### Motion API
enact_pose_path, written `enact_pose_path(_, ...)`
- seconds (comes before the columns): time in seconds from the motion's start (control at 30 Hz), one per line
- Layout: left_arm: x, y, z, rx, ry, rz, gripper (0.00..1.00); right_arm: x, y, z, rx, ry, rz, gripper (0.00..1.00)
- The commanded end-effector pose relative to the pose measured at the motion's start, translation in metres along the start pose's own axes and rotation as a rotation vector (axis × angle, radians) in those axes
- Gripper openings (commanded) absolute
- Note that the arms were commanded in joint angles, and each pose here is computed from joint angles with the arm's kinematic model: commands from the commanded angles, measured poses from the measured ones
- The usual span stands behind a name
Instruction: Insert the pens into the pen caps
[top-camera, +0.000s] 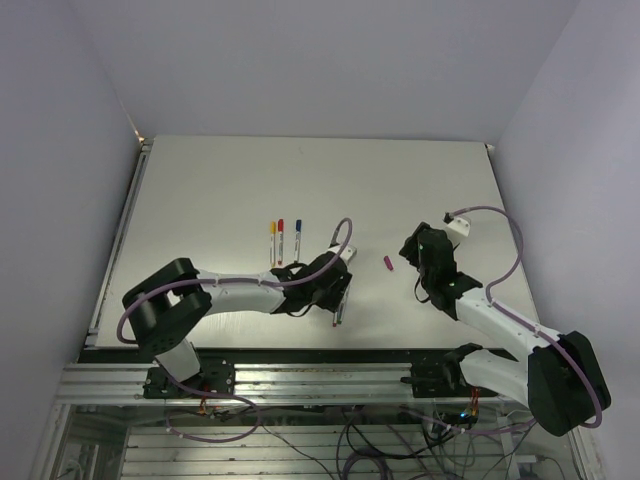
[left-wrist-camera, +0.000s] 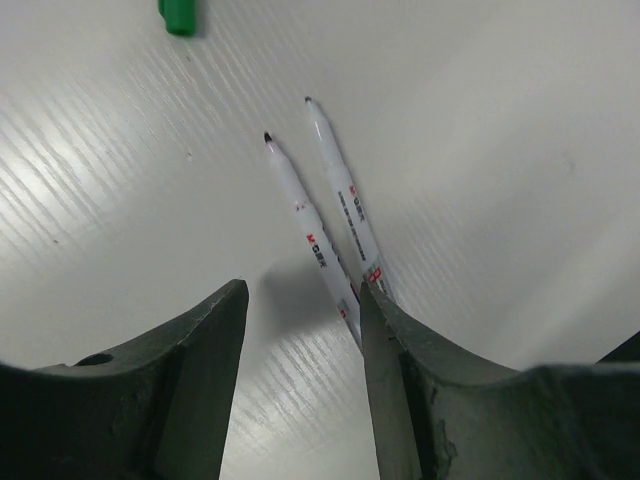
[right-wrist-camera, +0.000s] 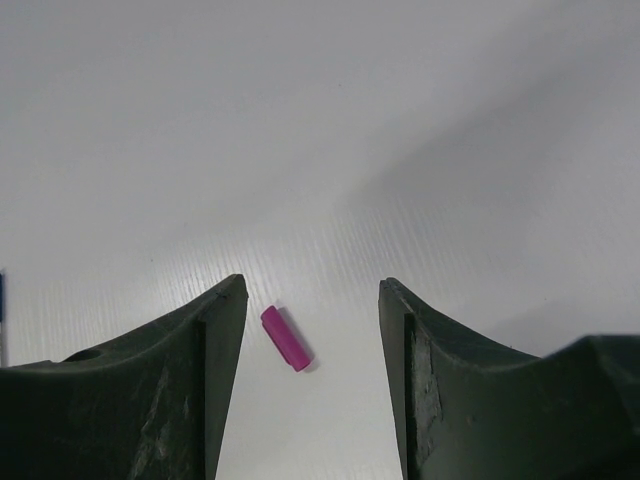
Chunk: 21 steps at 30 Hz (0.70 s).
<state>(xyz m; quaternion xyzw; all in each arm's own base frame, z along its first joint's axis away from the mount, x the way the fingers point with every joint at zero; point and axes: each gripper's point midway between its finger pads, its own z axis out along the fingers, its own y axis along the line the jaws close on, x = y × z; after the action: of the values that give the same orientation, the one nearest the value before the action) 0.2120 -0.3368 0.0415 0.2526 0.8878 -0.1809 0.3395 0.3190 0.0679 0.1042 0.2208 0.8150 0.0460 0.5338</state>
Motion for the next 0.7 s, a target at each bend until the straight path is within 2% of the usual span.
enact_pose_path(0.0, 0.005, -0.003, 0.003, -0.040, 0.023, 0.030, 0.58, -0.002, 0.000, 0.000, -0.012, -0.014, 0.022, 0.55)
enact_pose_path(0.37, 0.015, -0.003, 0.007, -0.071, 0.037, 0.036, 0.56, 0.001, 0.002, 0.000, -0.023, -0.008, 0.028, 0.54)
enact_pose_path(0.67, 0.028, 0.015, 0.001, -0.164, 0.094, 0.079, 0.40, 0.002, 0.003, 0.000, -0.031, -0.002, 0.031, 0.53)
